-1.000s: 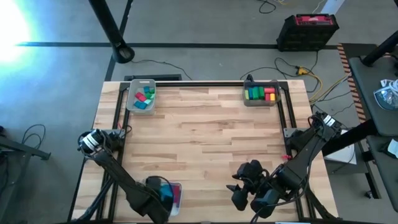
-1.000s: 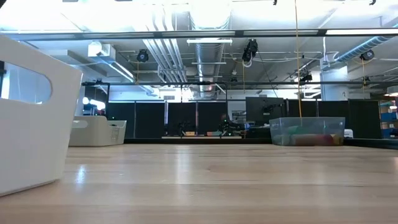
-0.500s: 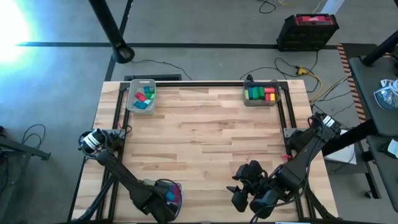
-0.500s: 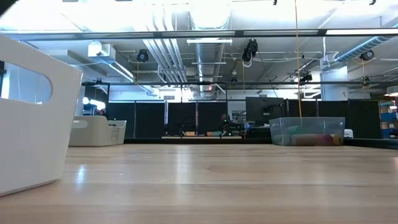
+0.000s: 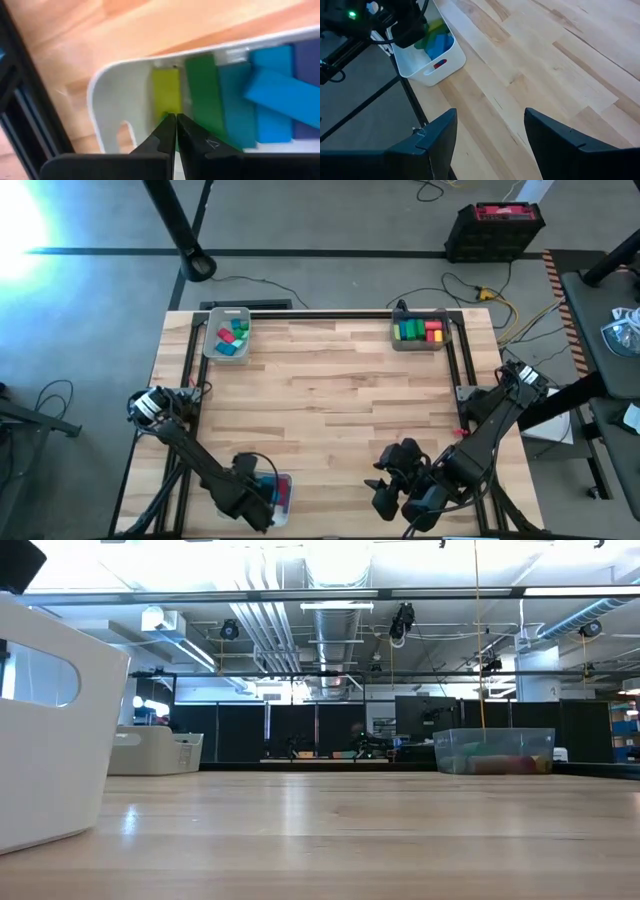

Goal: Sort blocks
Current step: Adjust the rectangular blocks in the white bin

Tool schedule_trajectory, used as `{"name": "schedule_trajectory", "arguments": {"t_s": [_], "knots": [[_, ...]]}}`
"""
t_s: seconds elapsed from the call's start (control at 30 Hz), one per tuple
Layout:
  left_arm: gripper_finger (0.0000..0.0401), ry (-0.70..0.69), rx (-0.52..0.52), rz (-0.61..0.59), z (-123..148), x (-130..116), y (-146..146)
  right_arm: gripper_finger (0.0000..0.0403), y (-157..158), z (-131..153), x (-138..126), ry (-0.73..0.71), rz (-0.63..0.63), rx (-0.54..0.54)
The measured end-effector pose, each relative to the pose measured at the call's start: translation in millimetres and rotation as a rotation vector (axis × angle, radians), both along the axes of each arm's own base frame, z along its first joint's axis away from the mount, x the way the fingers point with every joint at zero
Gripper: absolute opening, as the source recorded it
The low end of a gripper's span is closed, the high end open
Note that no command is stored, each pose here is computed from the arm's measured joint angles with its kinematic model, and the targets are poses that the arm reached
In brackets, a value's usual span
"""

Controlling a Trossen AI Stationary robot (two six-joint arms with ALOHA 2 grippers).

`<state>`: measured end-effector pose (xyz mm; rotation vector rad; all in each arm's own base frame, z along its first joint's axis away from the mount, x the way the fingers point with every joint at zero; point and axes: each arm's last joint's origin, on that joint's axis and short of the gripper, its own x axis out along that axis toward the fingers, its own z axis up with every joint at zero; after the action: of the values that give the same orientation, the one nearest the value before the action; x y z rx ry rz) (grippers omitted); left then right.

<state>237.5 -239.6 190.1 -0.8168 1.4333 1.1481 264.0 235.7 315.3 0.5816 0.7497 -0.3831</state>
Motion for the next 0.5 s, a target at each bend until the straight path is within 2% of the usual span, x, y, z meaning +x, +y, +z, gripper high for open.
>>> {"name": "schedule_trajectory", "arguments": {"t_s": [0.33,0.5], "knots": [[0.0000,-0.094,-0.149,-0.015,-1.8,11.6,-13.4,0.0224,0.0,-0.1,0.0,0.000,-0.004,0.004],[0.0000,0.046,-0.209,-0.035,-20.1,12.2,-17.8,0.0220,0.0,-0.1,0.0,0.001,0.002,-0.002]]}}
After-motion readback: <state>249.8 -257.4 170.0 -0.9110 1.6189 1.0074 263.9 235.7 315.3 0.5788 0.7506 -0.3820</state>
